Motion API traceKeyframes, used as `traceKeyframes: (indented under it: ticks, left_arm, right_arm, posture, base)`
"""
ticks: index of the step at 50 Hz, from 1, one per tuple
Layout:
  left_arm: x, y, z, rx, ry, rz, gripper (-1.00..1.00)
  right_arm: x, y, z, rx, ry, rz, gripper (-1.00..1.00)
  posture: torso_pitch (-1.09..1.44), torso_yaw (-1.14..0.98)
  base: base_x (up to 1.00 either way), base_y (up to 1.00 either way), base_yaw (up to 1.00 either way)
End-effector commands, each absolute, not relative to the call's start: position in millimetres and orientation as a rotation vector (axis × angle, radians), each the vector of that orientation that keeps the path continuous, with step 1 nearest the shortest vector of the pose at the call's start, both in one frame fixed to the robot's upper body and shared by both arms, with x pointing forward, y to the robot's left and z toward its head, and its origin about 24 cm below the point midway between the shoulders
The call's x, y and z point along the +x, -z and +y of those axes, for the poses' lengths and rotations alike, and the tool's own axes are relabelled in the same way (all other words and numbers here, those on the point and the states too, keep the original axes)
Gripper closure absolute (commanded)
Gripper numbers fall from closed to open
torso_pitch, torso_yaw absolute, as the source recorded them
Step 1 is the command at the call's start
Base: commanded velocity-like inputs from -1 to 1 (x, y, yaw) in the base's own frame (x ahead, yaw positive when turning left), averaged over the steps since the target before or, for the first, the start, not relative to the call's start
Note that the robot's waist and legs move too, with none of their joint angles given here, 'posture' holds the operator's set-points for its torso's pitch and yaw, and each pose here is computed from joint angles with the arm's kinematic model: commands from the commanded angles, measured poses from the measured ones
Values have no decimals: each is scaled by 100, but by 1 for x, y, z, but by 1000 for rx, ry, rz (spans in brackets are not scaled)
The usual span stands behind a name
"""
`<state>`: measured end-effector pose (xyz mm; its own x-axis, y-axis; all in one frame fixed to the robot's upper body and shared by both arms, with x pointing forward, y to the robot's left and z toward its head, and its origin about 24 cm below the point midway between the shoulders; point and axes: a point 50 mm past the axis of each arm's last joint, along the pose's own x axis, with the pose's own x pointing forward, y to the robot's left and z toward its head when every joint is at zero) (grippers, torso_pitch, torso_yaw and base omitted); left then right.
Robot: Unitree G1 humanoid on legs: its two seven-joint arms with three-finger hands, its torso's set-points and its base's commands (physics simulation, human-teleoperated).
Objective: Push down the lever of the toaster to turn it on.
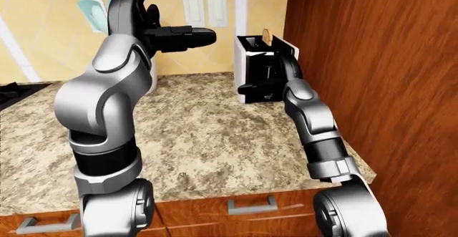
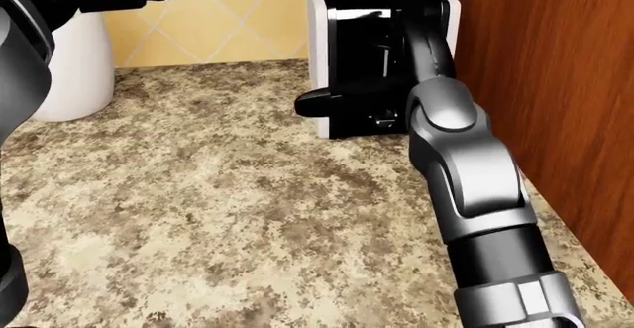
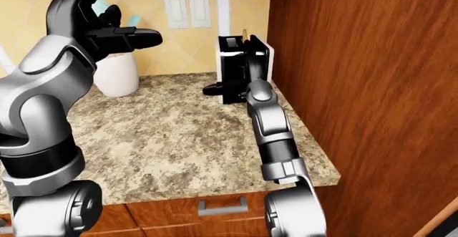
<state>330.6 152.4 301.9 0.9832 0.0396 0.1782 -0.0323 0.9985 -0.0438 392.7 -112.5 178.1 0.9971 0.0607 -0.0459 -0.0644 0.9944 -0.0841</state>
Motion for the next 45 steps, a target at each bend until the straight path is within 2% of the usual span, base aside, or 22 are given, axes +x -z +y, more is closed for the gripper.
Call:
traceKeyframes:
  ticks: [1,20,45]
  left_arm:
    - [326,-318,153,-48,-37,-258,-100]
    - [326,-312,153,-51,-39,-251,-100]
    - [326,-310,153,-55,-41,-249,-100]
  right_arm:
    - [393,-195,-109,-81,-80,-7,-100]
    - [397,-178,-104,-105,-98,130,-100]
    - [402,-155,-103,-110,-105,190,-100]
  posture:
    - [-35,0]
    - [-35,0]
    - [-35,0]
  base:
    - [0,0,0]
    - [0,0,0]
    - [0,0,0]
